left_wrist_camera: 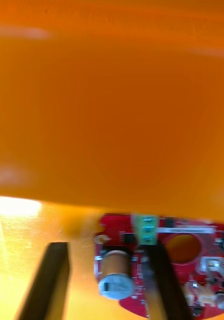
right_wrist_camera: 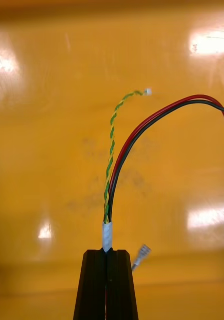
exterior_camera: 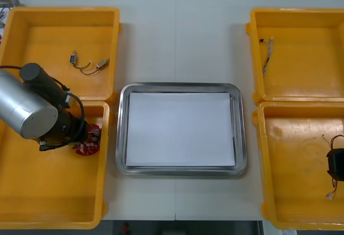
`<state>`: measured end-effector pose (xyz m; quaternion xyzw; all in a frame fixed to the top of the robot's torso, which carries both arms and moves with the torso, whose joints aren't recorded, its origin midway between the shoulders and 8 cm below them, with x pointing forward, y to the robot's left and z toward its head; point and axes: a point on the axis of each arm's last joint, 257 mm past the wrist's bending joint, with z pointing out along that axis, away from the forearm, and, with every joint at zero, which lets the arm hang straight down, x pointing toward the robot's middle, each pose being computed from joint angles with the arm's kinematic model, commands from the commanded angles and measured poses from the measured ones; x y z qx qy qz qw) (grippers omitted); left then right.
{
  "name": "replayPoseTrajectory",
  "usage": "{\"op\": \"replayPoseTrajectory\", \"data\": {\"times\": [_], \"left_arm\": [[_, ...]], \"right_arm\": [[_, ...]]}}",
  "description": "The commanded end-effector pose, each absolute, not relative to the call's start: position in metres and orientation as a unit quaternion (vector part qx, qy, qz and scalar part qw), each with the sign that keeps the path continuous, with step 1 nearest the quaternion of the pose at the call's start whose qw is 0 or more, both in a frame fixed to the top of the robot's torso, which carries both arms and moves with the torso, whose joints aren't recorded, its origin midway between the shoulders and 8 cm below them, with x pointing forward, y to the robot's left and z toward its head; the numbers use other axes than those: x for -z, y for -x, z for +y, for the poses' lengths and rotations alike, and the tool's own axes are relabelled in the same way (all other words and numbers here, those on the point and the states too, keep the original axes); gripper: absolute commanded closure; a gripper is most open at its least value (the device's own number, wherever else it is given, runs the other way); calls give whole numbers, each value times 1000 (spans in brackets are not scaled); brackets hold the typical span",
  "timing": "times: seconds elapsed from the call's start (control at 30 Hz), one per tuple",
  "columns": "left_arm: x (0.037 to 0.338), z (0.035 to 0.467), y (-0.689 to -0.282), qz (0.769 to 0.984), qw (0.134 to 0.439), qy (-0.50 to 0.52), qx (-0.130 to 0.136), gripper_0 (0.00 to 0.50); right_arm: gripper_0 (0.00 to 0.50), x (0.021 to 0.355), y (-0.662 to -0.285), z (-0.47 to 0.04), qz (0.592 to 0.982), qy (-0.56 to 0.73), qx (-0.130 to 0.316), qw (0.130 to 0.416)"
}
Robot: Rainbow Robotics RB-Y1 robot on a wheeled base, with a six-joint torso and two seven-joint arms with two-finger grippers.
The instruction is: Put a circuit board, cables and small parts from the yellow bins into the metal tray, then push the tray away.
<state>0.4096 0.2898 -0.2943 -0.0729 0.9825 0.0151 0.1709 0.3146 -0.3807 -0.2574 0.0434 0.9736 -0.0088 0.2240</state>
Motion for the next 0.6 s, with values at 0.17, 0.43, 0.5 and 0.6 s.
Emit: {"op": "replayPoseTrajectory", "data": {"times": [0.17, 0.43, 0.5, 0.6], "left_arm": [[286, 278, -420, 977, 186, 104, -1, 500], [273, 286, -425, 975, 194, 111, 4, 499], [267, 288, -427, 974, 199, 110, 6, 500], [255, 296, -429, 972, 204, 114, 7, 500]], "right_arm": [[500, 209, -300, -378, 972, 6, 43, 230], [500, 170, -321, -363, 957, 53, 49, 281], [500, 166, -320, -359, 956, 65, 46, 281], [500, 157, -318, -359, 954, 81, 48, 285]]}}
